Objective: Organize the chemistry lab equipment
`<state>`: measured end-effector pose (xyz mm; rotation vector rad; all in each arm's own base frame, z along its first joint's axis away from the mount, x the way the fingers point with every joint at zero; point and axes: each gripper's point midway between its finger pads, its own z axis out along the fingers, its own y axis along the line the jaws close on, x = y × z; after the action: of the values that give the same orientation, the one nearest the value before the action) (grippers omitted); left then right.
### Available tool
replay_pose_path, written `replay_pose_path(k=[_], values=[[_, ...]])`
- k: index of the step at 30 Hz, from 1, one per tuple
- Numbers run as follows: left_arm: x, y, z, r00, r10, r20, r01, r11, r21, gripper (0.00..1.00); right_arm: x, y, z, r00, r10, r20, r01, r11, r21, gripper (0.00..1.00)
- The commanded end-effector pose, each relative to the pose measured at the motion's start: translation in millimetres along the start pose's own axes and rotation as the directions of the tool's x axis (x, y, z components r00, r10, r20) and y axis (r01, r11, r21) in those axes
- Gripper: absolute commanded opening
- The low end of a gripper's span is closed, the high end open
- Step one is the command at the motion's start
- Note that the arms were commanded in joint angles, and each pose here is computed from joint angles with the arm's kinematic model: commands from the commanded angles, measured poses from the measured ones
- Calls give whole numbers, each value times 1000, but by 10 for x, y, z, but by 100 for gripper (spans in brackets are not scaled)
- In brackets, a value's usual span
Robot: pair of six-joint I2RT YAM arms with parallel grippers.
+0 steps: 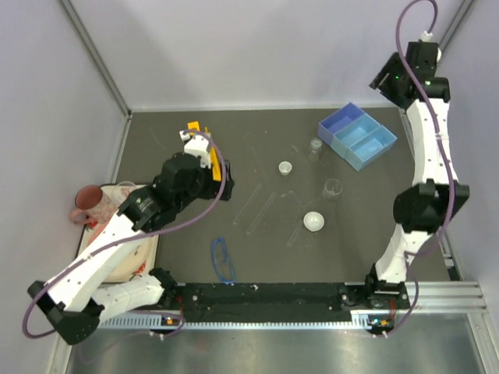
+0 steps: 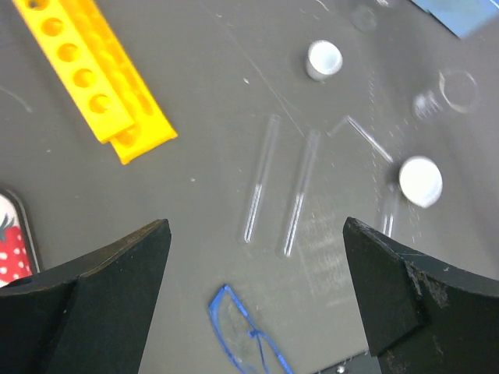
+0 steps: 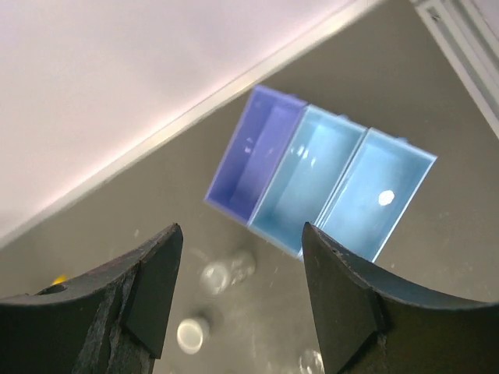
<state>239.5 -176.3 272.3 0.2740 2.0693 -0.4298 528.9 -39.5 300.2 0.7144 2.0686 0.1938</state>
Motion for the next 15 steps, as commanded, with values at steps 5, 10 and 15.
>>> replay_pose_path(k=[5,10,15], values=[[-328,586,530,981,-188,41,189,903,-385,96,871,916,-1458,963,-264,53,269,927,-261,64],[-223,1008,918,949,-315,23,284,818,-501,94,1666,866,-2082,947,-320,39,312,878,-363,64],[-236,1494,1173,946,-318,55,283,734,-617,94,2189,762,-2538,935,-356,0,312,820,-479,64]])
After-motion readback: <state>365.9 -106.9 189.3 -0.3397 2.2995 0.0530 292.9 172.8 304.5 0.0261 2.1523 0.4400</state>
